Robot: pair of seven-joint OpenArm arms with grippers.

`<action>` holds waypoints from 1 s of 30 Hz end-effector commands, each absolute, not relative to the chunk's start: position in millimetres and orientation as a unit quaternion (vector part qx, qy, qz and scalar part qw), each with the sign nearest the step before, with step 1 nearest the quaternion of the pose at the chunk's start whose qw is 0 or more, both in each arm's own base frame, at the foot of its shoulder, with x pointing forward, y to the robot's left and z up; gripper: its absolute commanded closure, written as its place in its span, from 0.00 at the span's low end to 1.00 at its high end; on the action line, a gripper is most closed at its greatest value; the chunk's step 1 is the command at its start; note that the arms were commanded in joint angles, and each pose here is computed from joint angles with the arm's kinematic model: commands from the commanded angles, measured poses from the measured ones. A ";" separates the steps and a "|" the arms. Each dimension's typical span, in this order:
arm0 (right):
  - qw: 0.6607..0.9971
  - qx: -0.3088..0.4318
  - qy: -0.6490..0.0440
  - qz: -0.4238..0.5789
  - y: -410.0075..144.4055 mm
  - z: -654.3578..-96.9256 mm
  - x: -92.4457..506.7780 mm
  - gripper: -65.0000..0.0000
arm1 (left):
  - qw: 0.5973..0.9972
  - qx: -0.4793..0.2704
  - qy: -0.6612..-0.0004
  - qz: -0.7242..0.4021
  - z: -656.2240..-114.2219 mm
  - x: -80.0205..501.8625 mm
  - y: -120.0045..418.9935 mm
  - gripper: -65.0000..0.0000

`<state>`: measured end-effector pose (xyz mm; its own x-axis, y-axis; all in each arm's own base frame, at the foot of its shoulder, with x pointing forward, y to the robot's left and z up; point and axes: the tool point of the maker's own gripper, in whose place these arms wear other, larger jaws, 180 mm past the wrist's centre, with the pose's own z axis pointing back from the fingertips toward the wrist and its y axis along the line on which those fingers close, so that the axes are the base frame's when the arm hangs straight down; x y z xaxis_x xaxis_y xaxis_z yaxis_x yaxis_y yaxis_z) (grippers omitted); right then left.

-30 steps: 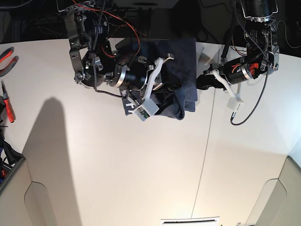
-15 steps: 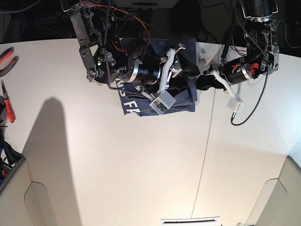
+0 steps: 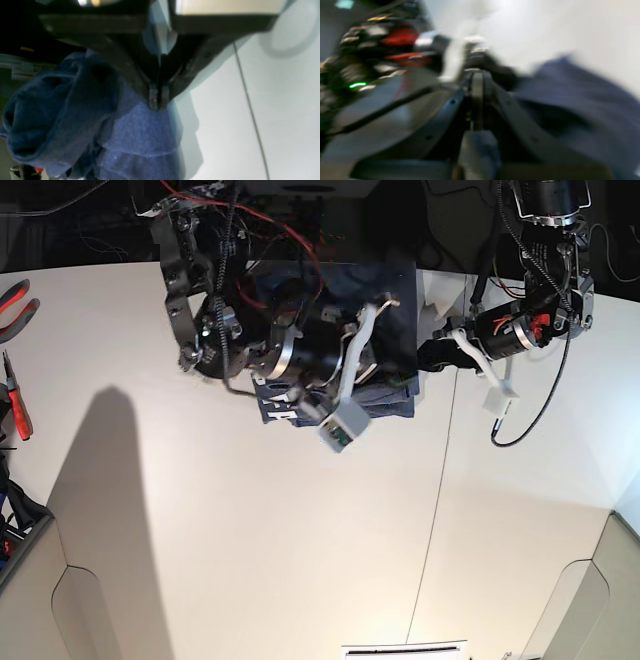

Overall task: Layout the t-shirt on the table in an organized manner, then fold the t-shirt properly
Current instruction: 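Fold the lifted end with the right gripper over onto the folded stack, then grasp the folded shirt bundle with the right gripper and lift it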

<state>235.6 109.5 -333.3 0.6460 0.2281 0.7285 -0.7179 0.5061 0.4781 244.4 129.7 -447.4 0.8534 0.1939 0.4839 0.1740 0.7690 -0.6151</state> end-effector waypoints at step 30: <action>0.837 0.445 -0.244 0.204 58.4 -360.4 208.3 1.00 | 0.888 -0.344 -0.305 0.005 -433.1 258.7 132.7 1.00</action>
<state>202.7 54.7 -372.6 0.8185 0.1451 0.5559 -0.5348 0.5461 0.6448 247.3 130.1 -445.7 0.8440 0.2061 0.4952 0.1739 0.7682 -0.6161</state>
